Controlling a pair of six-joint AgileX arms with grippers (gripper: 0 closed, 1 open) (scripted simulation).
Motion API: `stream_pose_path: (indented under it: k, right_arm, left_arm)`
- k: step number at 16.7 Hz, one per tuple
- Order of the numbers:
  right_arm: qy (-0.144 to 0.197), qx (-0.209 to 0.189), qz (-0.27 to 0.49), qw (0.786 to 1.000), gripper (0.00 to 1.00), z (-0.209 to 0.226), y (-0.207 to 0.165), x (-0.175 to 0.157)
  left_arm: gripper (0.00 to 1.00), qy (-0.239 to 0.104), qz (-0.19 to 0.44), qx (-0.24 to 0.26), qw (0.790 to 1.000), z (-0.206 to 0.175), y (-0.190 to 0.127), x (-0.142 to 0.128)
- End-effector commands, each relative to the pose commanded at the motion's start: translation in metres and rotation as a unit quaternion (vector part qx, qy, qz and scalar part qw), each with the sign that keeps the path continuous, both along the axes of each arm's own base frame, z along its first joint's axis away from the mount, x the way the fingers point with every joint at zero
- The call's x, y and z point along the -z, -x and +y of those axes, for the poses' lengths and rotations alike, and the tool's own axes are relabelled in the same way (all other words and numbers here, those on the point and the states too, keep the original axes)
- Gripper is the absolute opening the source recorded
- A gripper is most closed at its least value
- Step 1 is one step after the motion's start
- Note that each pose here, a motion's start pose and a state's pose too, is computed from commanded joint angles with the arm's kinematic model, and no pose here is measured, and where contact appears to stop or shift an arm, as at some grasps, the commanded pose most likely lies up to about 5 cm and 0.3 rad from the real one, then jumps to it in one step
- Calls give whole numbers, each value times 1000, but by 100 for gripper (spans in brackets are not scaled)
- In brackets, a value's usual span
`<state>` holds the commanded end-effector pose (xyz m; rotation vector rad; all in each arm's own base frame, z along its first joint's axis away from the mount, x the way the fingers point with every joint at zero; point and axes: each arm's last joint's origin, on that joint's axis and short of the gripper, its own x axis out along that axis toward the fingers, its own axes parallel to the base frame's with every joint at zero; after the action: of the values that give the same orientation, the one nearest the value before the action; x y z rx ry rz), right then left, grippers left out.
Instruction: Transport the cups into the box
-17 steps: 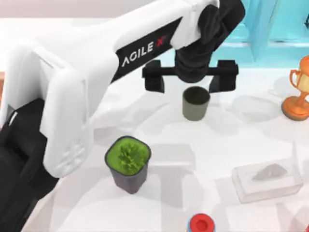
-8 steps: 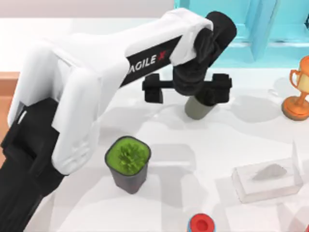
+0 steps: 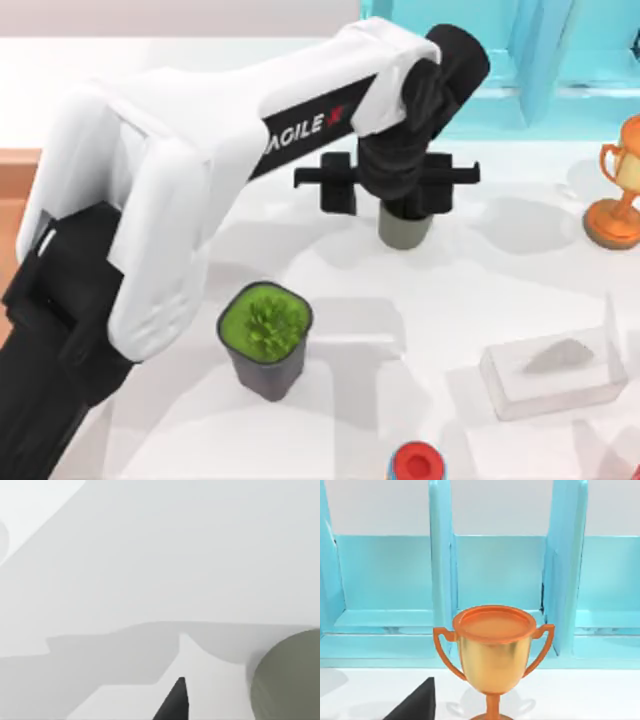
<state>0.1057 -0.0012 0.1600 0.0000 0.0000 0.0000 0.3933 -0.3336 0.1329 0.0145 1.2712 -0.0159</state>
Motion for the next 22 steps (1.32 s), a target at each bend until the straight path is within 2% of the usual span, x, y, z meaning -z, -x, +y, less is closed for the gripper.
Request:
stream_pose_path:
  k: [5,6,16,18,22]
  right_arm:
    - [0,0,0,1000,100,0,0,0]
    - [0,0,0,1000,100,0,0,0]
    - [0,0,0,1000,100,0,0,0]
    - [0,0,0,1000,100,0,0,0]
    - [0,0,0,1000,100,0,0,0]
  left_arm:
    - [2,0,0,0,1000,0,0,0]
    - [0,0,0,0,1000,0,0,0]
    - [0,-2,0,4,1000,4,0,-6]
    - [0,-4,1,6,1000,21,-2,-24]
    - [0,4,-6,2,1000,75,-3,-85]
